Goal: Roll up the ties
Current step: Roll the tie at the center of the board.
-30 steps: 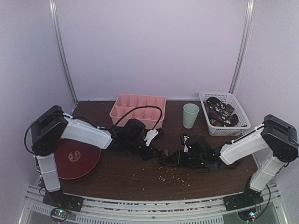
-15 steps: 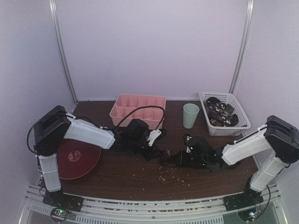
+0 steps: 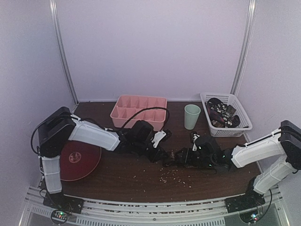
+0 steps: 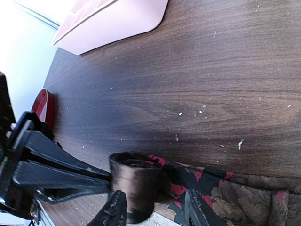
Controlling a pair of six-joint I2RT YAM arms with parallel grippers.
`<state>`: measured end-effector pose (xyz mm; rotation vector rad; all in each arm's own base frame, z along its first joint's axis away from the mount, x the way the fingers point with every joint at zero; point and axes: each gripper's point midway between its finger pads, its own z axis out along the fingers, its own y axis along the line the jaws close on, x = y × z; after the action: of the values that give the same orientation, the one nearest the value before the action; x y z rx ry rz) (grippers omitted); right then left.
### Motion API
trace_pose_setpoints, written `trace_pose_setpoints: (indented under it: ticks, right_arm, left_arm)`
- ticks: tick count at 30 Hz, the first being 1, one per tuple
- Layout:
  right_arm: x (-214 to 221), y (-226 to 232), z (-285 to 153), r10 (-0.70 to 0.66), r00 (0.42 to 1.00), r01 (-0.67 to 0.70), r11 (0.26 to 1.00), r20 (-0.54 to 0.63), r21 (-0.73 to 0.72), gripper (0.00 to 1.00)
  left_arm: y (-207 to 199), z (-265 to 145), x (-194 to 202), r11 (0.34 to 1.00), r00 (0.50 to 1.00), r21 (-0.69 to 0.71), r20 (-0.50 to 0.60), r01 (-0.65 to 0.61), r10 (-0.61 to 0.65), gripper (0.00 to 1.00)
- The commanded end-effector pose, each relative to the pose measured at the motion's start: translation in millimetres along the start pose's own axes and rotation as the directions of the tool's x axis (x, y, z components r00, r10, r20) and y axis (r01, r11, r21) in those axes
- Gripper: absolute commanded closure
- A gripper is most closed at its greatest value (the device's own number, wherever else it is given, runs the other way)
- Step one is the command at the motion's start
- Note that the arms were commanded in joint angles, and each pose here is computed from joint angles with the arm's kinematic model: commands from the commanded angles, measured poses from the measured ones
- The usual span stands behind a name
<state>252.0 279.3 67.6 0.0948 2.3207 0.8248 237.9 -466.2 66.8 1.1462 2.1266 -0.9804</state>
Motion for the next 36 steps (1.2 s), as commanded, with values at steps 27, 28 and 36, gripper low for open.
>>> trace_pose_setpoints:
  ticks: [27, 28, 36]
  right_arm:
    - [24, 3, 39, 0.027, 0.991, -0.031, 0.999, -0.131, -0.026, 0.7]
    - [25, 6, 41, 0.038, 0.99, -0.044, 0.998, -0.137, -0.039, 0.7]
    - [44, 37, 52, 0.115, 0.974, -0.14, 0.984, -0.197, -0.115, 0.71]
  left_arm:
    - [31, -41, -14, 0.99, 0.988, -0.125, 0.147, 0.063, -0.045, 0.78]
    - [35, -46, -6, 0.988, 0.989, -0.134, 0.139, 0.072, -0.053, 0.78]
    - [47, -77, 31, 0.975, 0.986, -0.184, 0.138, 0.121, -0.096, 0.8]
